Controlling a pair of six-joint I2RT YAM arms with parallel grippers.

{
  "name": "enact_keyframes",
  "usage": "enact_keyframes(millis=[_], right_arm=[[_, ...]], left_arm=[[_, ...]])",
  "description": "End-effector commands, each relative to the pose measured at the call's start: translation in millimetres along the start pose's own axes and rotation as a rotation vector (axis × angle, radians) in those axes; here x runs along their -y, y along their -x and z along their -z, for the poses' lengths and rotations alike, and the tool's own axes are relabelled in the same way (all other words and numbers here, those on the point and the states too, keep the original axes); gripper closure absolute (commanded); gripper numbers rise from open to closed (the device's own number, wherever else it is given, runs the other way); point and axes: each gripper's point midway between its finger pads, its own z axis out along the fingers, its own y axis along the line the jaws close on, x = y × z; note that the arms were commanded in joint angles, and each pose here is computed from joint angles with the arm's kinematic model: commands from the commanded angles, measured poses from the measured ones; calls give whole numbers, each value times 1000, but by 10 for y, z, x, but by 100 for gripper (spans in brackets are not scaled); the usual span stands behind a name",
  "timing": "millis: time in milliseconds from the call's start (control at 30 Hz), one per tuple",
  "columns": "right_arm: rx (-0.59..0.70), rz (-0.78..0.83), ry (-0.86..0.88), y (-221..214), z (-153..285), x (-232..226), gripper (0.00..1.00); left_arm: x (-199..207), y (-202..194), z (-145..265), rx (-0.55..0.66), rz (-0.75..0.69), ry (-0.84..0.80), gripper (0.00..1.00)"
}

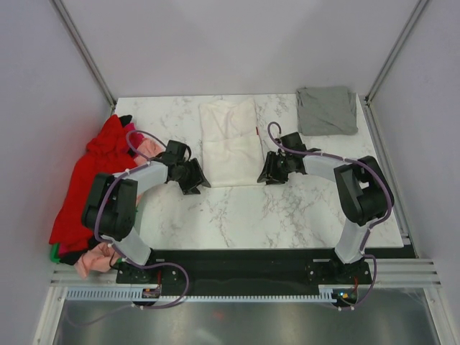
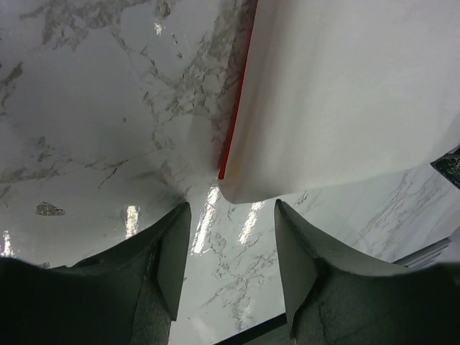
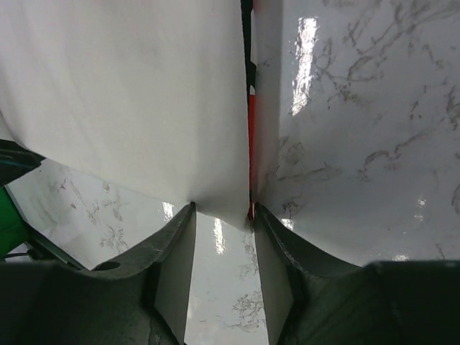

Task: Fold and stack the t-shirts
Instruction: Fold the tshirt

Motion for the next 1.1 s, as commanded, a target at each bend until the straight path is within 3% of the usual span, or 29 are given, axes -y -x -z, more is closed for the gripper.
enact_keyframes(millis=[0, 233, 367, 500, 600, 667, 800, 1067], right_arm=[[-5, 6, -25, 8, -123, 122, 55], [-8, -2, -16, 20, -145, 130, 61], [-14, -4, -14, 7, -156, 134, 65], [-22, -5, -14, 4, -187, 157, 72], [-29, -2, -13, -18, -200, 169, 85], [-26, -5, -7, -14, -171, 159, 100], [0, -8, 11, -21, -12, 81, 100], [80, -13, 63, -232, 688, -143, 100]], left_arm=[[104, 58, -55, 32, 4, -43, 43], [101, 120, -159, 48, 6, -42, 47], [113, 184, -190, 64, 2, -38, 63], [149, 288, -201, 92, -8, -34, 72], [258, 391, -163, 115, -22, -58, 87], [376, 446, -57, 135, -36, -89, 98], [514, 362, 171, 144, -64, -113, 98], [733, -262, 793, 128, -116, -167, 98]])
